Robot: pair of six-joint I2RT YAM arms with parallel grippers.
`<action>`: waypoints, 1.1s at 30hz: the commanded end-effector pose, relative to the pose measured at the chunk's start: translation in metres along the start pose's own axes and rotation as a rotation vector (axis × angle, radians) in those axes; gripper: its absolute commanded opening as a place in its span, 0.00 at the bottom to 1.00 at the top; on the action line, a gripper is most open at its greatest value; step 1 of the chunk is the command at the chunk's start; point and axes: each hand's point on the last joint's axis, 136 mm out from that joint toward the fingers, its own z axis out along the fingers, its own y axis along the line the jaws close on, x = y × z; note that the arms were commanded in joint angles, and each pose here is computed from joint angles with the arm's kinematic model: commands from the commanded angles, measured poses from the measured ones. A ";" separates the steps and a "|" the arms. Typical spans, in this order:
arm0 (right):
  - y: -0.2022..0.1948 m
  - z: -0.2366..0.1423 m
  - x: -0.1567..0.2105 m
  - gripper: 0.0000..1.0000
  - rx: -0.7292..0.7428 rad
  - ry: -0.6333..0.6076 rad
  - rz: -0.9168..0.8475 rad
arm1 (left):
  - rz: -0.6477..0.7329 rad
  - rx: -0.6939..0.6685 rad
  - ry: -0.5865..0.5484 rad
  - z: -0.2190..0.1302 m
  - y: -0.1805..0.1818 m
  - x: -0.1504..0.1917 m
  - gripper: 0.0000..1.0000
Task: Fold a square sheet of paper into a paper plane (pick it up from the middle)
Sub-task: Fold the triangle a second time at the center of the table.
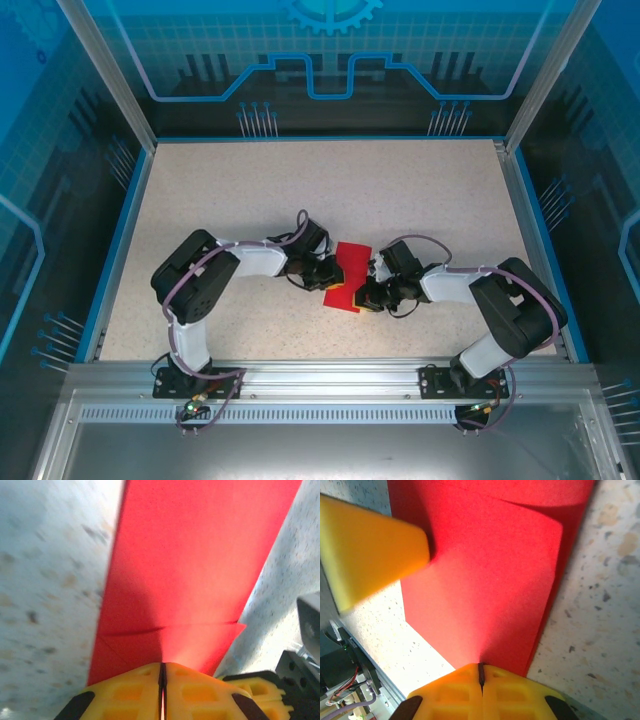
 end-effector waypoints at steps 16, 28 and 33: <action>-0.037 0.003 0.016 0.05 0.135 0.037 0.056 | 0.008 -0.004 -0.111 -0.035 0.007 -0.048 0.15; 0.017 -0.023 -0.016 0.18 0.029 -0.075 -0.041 | 0.133 0.117 -0.035 -0.042 -0.041 -0.018 0.16; 0.003 -0.040 -0.021 0.30 0.066 -0.140 -0.001 | 0.132 0.103 0.013 -0.024 -0.035 -0.012 0.16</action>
